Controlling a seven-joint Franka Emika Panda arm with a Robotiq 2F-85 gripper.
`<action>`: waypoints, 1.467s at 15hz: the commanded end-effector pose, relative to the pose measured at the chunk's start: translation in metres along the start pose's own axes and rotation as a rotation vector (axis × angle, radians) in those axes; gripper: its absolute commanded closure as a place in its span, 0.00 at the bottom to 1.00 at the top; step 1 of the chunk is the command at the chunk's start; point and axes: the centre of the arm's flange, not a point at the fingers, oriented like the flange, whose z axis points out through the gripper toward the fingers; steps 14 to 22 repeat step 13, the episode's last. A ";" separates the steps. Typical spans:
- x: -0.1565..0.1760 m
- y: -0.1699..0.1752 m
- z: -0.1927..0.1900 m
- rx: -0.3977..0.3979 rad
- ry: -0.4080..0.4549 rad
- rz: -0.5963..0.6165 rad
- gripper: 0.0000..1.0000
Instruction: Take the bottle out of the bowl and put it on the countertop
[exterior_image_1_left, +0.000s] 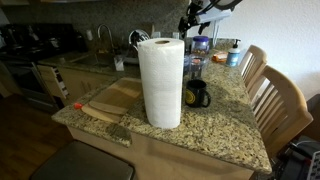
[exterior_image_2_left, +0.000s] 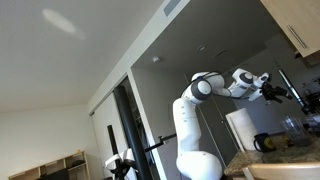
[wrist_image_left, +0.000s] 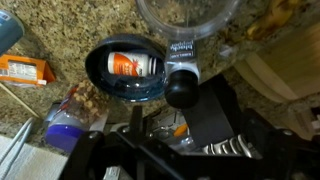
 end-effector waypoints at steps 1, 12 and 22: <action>0.026 -0.016 -0.029 0.010 0.140 0.094 0.00; 0.034 -0.024 -0.069 0.083 0.262 0.178 0.00; 0.034 -0.024 -0.069 0.083 0.262 0.178 0.00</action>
